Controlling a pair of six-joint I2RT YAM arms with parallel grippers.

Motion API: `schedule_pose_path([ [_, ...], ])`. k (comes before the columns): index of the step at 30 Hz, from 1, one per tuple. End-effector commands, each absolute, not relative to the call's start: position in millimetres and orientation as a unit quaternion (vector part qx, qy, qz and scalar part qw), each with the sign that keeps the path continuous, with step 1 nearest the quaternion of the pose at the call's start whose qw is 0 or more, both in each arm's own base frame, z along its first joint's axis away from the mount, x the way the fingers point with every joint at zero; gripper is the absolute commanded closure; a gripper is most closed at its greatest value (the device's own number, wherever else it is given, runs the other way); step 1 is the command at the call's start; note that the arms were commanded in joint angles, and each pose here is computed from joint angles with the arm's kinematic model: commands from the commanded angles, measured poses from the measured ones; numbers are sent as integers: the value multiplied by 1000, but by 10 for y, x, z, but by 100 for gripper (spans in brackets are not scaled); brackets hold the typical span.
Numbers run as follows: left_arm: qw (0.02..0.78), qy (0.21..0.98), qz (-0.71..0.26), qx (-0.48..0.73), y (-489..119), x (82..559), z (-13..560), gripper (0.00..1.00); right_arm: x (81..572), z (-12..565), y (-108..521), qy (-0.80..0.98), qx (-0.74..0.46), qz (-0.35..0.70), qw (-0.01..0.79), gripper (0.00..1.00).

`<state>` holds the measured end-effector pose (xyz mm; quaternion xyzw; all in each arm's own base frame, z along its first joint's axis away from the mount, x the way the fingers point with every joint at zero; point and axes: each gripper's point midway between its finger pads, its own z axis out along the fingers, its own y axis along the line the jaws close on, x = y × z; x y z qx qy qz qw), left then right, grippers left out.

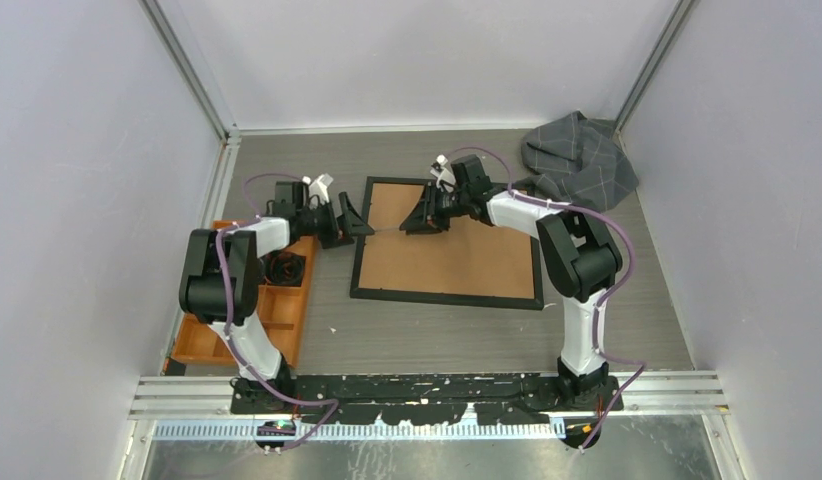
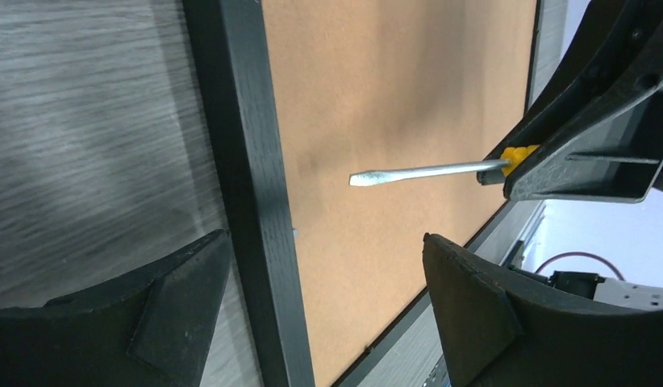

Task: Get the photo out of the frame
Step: Release the photo frame item from the photo frame.

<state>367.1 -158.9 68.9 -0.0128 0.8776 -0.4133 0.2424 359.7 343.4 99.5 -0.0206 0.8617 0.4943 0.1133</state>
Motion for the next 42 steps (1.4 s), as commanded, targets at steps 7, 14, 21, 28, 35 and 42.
schedule_pose_path([
  [7,217,835,-504,-49,-1700,3774,659,19,3507,1206,3406,854,-65,501,125,99],
  [14,184,826,-530,-62,-1868,3599,582,24,3403,1248,3081,856,-79,497,121,99],
  [21,150,813,-560,-51,-2199,3414,578,25,3205,1241,2978,859,-107,492,95,99],
  [28,124,796,-591,-49,-2360,3356,481,33,3100,1121,2926,864,-110,489,58,99],
  [35,138,795,-589,-56,-2367,3464,444,35,3180,1181,2753,864,-101,487,74,99],
  [42,151,830,-533,-57,-2294,3600,271,33,3268,1033,2648,874,-94,469,84,99],
])
